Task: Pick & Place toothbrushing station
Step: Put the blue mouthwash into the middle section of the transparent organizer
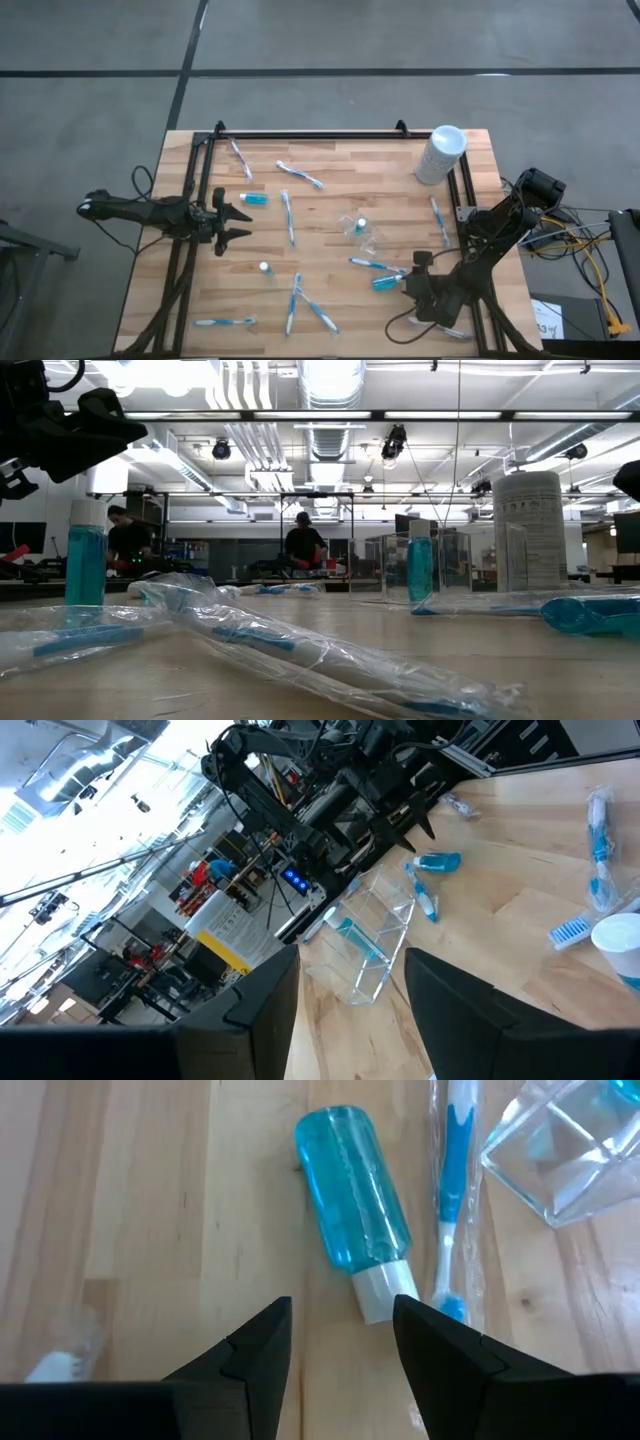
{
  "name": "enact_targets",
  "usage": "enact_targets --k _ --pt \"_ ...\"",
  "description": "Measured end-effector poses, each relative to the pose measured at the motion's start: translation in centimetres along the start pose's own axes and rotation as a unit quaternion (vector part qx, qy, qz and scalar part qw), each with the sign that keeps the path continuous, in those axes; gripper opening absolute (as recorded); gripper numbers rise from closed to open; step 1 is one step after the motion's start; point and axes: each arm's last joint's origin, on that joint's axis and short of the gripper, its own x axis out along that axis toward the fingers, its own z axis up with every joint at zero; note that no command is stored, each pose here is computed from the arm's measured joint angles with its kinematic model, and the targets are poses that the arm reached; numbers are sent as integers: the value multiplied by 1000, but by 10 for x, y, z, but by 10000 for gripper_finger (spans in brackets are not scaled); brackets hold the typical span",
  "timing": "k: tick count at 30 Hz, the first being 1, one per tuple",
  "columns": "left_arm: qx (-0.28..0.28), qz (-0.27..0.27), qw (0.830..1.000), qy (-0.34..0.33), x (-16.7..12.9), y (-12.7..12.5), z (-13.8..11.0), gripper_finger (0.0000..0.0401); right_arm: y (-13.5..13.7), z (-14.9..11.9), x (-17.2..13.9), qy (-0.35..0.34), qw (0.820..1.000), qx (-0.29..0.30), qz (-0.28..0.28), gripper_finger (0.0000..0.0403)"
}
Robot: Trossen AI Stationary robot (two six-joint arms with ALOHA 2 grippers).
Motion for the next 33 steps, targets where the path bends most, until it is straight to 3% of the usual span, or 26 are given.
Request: enact_targets --k 6,22,33 --pt "0 0 1000 0 0 0 0 188 -3 -6 6 -11 1000 7 7 169" --pt "0 0 1000 0 0 0 0 188 -12 -7 10 -52 997 -18 -46 169" --pt "0 0 1000 0 0 0 0 188 -16 -13 17 -64 997 -11 -30 169"
